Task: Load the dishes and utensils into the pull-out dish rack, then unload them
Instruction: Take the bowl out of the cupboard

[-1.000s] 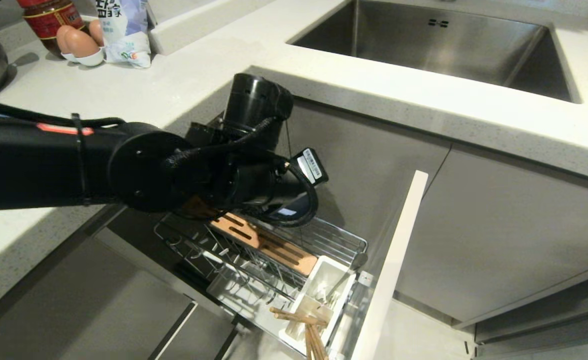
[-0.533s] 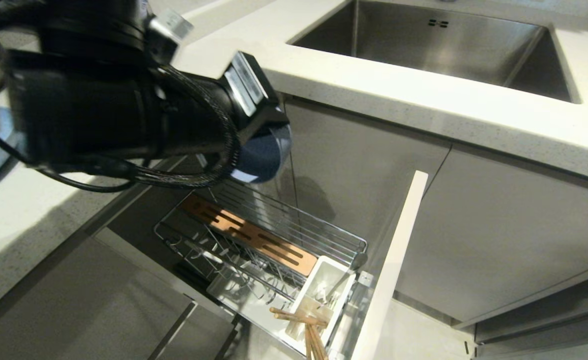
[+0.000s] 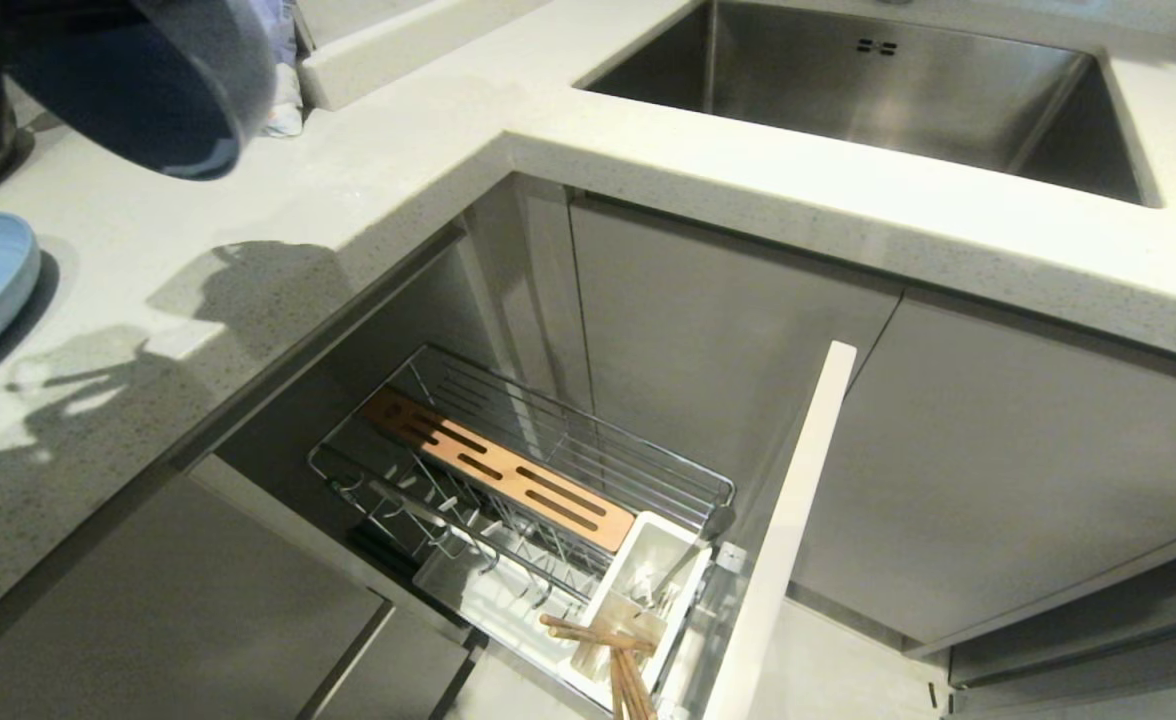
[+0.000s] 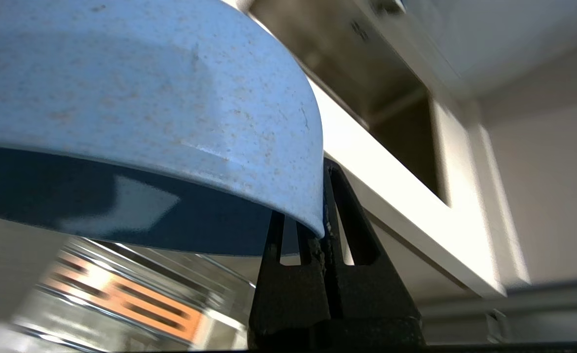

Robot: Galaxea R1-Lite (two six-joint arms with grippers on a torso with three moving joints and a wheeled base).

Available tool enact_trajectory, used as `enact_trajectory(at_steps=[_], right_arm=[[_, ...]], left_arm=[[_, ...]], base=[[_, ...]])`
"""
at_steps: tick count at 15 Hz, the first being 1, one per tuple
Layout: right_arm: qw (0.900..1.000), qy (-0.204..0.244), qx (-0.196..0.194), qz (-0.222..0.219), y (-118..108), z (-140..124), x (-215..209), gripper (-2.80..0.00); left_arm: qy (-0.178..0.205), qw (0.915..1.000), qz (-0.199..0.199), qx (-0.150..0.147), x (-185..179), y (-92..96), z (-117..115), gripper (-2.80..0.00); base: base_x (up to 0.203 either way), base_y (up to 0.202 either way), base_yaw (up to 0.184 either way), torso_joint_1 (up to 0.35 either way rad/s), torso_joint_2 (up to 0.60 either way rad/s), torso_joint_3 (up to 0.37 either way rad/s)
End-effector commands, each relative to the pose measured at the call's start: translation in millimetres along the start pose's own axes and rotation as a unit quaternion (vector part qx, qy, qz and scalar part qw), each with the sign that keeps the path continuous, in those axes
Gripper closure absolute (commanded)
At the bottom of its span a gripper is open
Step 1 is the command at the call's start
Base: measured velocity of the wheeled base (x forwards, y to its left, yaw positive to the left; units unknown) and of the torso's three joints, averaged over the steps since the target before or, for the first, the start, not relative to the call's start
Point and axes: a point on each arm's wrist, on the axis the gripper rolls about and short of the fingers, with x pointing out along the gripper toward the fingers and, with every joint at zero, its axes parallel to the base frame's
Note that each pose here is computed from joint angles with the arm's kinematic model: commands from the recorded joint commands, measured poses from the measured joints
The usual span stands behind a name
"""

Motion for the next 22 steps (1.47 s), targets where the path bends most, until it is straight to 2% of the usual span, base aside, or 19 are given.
enact_trajectory(at_steps=[1,3,5,7,9,10,12,15,17,18,20,22], right_arm=[[1.0,0.0,0.0,0.0,0,0,0,0.0],[1.0,0.0,0.0,0.0,0,0,0,0.0],[1.0,0.0,0.0,0.0,0,0,0,0.0],[1.0,0.0,0.0,0.0,0,0,0,0.0],[1.0,0.0,0.0,0.0,0,0,0,0.0],[1.0,0.0,0.0,0.0,0,0,0,0.0],[1.0,0.0,0.0,0.0,0,0,0,0.0],[1.0,0.0,0.0,0.0,0,0,0,0.0],[1.0,0.0,0.0,0.0,0,0,0,0.0],[1.0,0.0,0.0,0.0,0,0,0,0.0],[1.0,0.0,0.0,0.0,0,0,0,0.0],[1.0,0.0,0.0,0.0,0,0,0,0.0]], left_arm=[[-0.044,0.9985,0.025,0.023,-20,11.5,17,0.0],[-0.068,0.9928,0.069,0.07,-31,25.4,27,0.0],[-0.078,0.983,0.116,0.119,-46,37.5,35,0.0],[-0.078,0.9723,0.163,0.149,-58,44.2,40,0.0],[-0.078,0.9588,0.218,0.164,-69,49.3,46,0.0],[-0.07,0.953,0.242,0.169,-76,50.6,48,0.0],[-0.027,0.9446,0.283,0.163,-89,50.7,45,0.0],[0.057,0.9253,0.345,0.147,-97,56.1,36,0.0],[0.117,0.9078,0.377,0.141,-92,65.7,31,0.0],[0.14,0.8937,0.402,0.142,-87,70.9,32,0.0],[0.176,0.871,0.438,0.137,-79,79.7,33,0.0],[0.19,0.8633,0.448,0.133,-70,87.0,36,0.0]], base=[[0.0,0.0,0.0,0.0,0.0,0.0],[0.0,0.0,0.0,0.0,0.0,0.0],[0.0,0.0,0.0,0.0,0.0,0.0],[0.0,0.0,0.0,0.0,0.0,0.0],[0.0,0.0,0.0,0.0,0.0,0.0],[0.0,0.0,0.0,0.0,0.0,0.0],[0.0,0.0,0.0,0.0,0.0,0.0],[0.0,0.0,0.0,0.0,0.0,0.0],[0.0,0.0,0.0,0.0,0.0,0.0],[0.0,0.0,0.0,0.0,0.0,0.0],[0.0,0.0,0.0,0.0,0.0,0.0],[0.0,0.0,0.0,0.0,0.0,0.0]])
